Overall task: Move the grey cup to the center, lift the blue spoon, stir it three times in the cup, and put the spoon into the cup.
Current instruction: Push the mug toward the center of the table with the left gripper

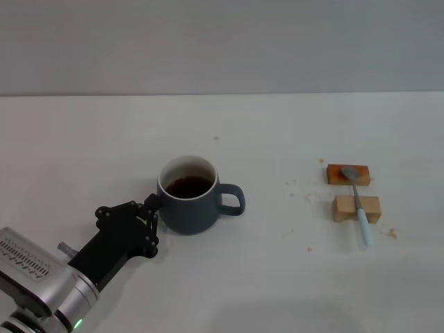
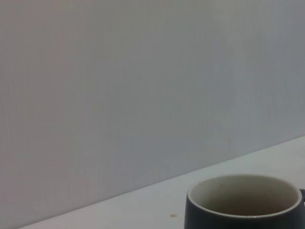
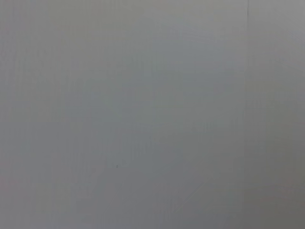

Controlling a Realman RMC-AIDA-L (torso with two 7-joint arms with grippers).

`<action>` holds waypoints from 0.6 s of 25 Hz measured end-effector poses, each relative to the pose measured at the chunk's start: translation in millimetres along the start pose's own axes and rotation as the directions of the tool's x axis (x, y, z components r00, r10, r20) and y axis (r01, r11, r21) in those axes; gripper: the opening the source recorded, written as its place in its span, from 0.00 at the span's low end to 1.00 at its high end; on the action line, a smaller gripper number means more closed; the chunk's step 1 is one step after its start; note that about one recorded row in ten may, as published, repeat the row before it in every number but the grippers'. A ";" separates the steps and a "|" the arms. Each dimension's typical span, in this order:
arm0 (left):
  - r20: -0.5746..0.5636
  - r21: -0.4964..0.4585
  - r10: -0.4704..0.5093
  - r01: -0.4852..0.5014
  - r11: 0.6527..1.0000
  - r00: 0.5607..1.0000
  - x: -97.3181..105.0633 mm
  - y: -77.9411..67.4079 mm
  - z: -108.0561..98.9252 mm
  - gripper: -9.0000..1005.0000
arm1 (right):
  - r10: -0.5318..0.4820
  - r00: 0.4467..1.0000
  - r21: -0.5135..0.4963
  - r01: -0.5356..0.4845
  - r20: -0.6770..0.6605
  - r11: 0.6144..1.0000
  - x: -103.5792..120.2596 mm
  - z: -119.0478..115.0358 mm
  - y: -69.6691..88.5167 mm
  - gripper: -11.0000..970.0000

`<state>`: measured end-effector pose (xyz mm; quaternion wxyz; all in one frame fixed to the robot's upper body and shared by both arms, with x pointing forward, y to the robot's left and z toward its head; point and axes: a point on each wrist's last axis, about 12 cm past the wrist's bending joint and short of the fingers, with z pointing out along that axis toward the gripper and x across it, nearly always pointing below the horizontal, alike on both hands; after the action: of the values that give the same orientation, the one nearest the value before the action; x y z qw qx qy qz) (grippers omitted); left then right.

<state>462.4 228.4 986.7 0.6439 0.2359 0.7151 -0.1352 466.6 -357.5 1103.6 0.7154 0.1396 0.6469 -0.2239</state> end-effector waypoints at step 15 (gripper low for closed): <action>0.064 -0.217 -0.074 0.086 0.972 0.995 -11.2 46.2 2.7 0.01 | 0.044 0.998 -0.118 -0.049 -0.044 0.992 7.7 -23.2 36.3 0.74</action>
<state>489.0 264.5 1002.5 0.6797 0.1305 0.7164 -0.0876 465.2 -316.0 1089.8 0.7141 0.1164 0.6703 -0.1651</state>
